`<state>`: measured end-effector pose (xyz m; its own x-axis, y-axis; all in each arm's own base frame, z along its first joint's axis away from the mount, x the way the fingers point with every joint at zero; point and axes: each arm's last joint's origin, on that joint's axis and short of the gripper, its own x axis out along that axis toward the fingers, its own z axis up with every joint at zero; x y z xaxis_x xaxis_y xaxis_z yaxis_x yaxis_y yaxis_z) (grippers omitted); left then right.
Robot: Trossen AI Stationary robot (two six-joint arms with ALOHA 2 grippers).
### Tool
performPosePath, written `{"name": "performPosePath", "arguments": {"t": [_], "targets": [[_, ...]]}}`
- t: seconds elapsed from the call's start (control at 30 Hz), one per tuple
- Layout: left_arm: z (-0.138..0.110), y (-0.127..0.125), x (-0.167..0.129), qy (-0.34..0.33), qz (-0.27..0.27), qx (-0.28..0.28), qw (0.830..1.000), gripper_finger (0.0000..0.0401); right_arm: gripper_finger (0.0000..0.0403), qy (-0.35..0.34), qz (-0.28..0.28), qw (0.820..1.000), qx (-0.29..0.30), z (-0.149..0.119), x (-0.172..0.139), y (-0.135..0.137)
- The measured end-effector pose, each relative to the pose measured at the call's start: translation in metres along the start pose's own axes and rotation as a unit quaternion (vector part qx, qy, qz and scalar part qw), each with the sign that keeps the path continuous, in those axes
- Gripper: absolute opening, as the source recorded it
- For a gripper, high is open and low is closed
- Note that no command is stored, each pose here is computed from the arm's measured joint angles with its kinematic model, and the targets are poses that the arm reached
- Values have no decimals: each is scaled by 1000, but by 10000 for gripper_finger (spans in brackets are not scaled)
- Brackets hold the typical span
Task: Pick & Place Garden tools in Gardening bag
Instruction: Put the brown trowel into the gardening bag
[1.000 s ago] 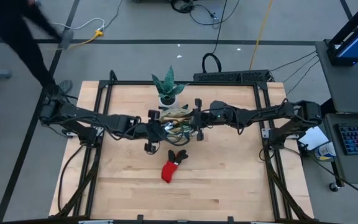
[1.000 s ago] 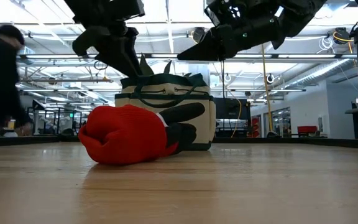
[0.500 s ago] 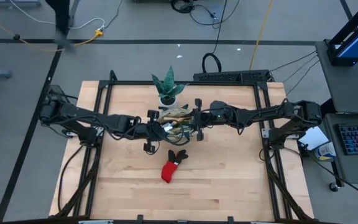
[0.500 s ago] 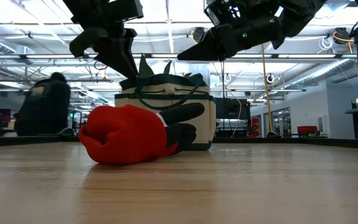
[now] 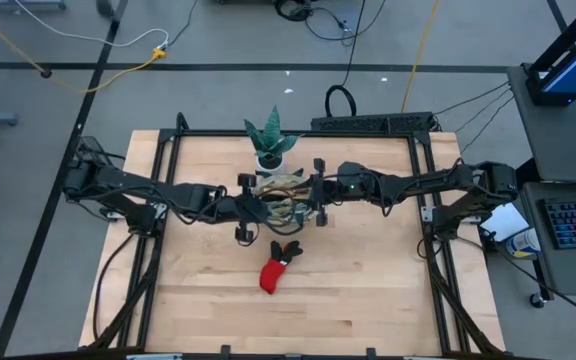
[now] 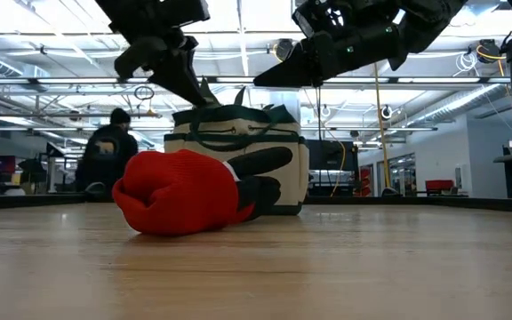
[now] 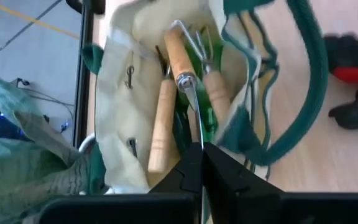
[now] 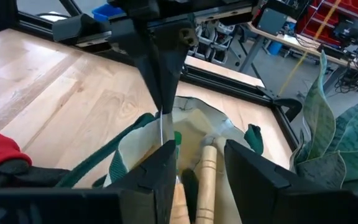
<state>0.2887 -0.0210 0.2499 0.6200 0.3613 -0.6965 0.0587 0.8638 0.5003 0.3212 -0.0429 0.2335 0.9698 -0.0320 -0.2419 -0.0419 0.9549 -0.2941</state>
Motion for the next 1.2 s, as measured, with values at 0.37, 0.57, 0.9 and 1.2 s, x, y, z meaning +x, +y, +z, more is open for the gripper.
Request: {"name": "performPosePath", "arguments": {"t": [0.37, 0.57, 0.9, 1.2], "targets": [[7, 19, 9, -81, -81, -50, 992, 9, 130, 0, 0, 1000, 21, 0, 0, 0], [-3, 42, 18, -86, -111, -77, 987, 9, 130, 29, 10, 998, 49, -5, 0, 2], [-12, 67, 25, -122, -153, -94, 976, 11, 130, 49, 16, 997, 54, -9, -1, 3], [-11, 70, 30, -129, -147, -114, 974, 12, 130, 50, 15, 996, 76, -9, -1, 3]]}}
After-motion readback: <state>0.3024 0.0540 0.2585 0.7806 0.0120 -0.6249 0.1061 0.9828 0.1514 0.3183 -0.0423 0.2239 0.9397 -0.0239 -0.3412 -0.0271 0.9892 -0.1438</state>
